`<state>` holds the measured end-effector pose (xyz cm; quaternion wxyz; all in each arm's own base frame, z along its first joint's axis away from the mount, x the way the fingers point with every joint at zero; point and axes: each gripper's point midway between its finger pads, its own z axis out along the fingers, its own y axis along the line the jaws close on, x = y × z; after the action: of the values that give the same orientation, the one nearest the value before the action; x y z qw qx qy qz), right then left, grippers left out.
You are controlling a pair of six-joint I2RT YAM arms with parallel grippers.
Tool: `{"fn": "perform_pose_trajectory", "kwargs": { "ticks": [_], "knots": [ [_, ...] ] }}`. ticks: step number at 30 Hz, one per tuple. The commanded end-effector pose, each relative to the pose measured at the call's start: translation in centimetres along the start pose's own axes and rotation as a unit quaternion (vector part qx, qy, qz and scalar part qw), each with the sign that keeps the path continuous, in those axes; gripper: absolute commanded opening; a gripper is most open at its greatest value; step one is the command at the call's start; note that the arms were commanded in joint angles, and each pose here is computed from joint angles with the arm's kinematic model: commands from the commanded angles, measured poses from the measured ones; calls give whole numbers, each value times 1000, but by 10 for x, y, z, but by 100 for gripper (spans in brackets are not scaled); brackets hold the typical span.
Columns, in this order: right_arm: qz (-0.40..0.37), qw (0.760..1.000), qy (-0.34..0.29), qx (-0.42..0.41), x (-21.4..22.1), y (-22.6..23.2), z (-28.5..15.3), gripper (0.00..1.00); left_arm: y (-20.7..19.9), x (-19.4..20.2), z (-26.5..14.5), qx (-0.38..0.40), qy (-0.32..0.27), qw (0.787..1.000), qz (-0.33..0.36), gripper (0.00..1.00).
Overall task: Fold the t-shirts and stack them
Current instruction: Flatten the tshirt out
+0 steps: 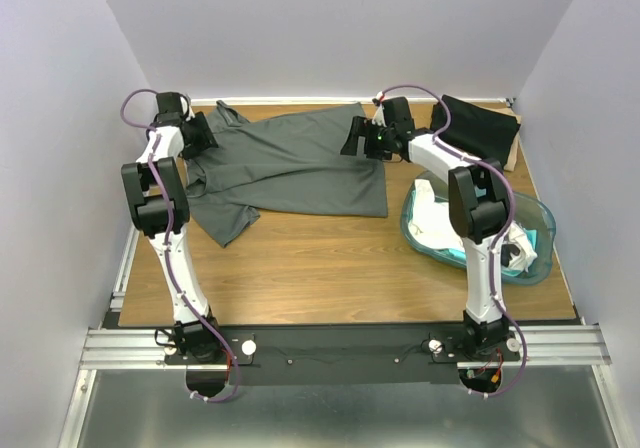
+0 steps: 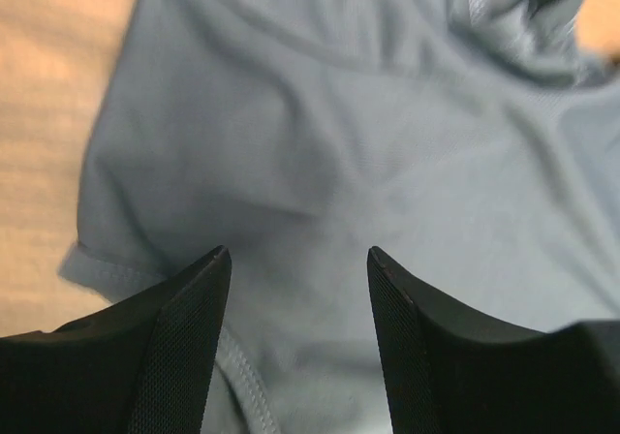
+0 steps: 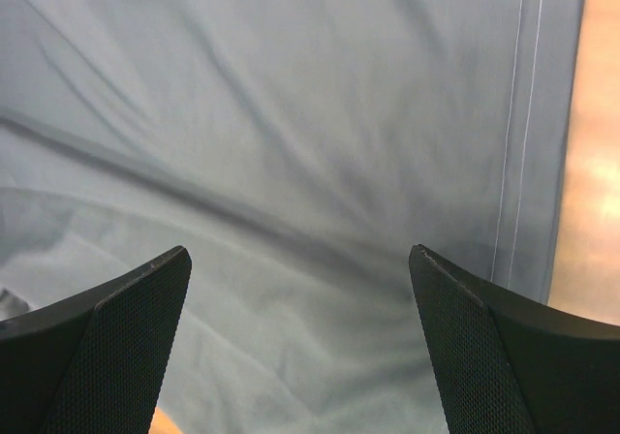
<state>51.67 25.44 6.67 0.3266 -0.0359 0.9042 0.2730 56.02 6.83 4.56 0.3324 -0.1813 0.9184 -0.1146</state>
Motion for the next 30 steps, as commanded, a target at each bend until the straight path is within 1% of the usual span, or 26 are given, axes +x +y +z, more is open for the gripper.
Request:
{"fn": "perform_pose_trajectory", "kwargs": {
  "ticks": [1,3,4,8,9,12,22,27,29,30],
  "knots": [
    [-13,1000,-3,6,-9,-6,11,100,3,1,12,3,18,1000,-6,66],
    [-13,1000,-7,6,-13,-8,17,100,8,4,21,1,24,1000,-10,66],
    [-13,1000,-7,5,-13,-7,19,100,8,-2,21,2,20,1000,-11,66],
    [-8,1000,-7,9,-14,-13,31,100,12,-6,33,2,22,1000,-12,66],
    [-7,1000,-7,9,-14,-12,33,100,8,-15,32,5,14,1000,-11,66],
    [2,1000,-2,12,-10,-18,39,100,11,-15,37,5,22,1000,-13,66],
    [23,1000,9,11,-1,-23,56,100,0,-32,44,36,4,999,-27,68],
    [29,999,20,15,7,-31,67,100,-12,-54,24,47,-41,998,-18,69],
    [31,999,18,19,5,-34,68,100,-21,-71,2,52,-71,996,-8,70],
    [31,999,17,21,4,-36,69,100,-28,-86,-16,53,-93,994,0,70]
  ]
}}
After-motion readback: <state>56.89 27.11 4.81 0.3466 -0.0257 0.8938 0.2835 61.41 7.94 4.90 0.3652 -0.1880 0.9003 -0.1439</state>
